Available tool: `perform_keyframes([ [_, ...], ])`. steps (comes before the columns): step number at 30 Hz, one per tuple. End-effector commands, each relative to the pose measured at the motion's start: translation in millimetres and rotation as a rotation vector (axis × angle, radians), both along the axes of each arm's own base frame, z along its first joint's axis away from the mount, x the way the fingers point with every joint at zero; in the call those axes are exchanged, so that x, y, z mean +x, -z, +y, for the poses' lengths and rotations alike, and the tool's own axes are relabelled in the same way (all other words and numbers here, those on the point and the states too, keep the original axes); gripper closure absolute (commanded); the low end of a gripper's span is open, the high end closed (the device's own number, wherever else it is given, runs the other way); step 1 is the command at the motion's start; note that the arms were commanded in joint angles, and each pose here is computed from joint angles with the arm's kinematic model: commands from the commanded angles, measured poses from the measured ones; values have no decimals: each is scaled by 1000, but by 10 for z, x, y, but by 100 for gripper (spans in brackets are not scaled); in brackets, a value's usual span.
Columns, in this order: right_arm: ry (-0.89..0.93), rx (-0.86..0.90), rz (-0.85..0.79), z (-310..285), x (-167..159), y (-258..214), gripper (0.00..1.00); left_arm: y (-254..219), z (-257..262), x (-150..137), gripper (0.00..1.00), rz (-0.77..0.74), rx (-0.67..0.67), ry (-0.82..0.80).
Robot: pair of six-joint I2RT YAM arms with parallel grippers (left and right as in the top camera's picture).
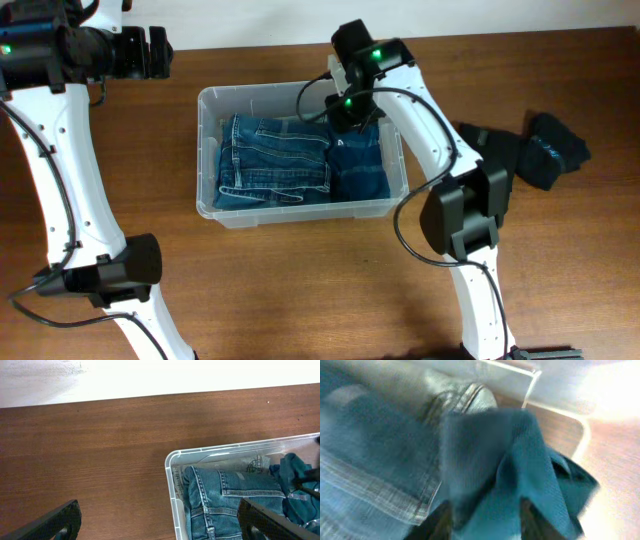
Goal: Pack container
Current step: 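Release the teal garment and withdraw the right gripper, then move the right gripper down onto the black taped garment and grasp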
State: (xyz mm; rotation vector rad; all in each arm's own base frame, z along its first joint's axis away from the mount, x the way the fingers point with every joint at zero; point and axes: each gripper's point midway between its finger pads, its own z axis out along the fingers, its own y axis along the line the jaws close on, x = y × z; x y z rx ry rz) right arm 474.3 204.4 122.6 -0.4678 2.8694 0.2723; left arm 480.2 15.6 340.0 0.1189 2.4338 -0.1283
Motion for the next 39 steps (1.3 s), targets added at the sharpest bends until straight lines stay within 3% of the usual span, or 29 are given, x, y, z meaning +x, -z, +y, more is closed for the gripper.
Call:
perform_keyframes([
  [1,35,62,-232,-186,-35,-1235,57,39,-5,12,1,11,-12,-3],
  [5,179,-47,-257,-961,-231,-1654,45,39,-5,13,1,10,-12,-3],
  [7,251,-81,-212,-1333,-323,-1649,44,39,-5,13,1,10,-12,-3],
  [9,370,-92,-138,-1841,-409,-1571,43,39,-5,12,1,11,-12,-3],
  [13,579,60,-55,-2549,-448,-1447,38,43,-1,7,1,13,-11,-4],
  [21,828,39,108,-3609,-848,-951,32,42,-1,9,1,13,-11,-4],
  [28,688,188,292,-3354,-985,-111,32,42,-1,10,1,12,-11,-4],
  [32,543,336,299,-3075,-1002,177,31,41,0,11,1,12,-11,-4],
  [39,523,330,282,-3034,-1035,729,28,40,0,14,1,11,-11,-4],
])
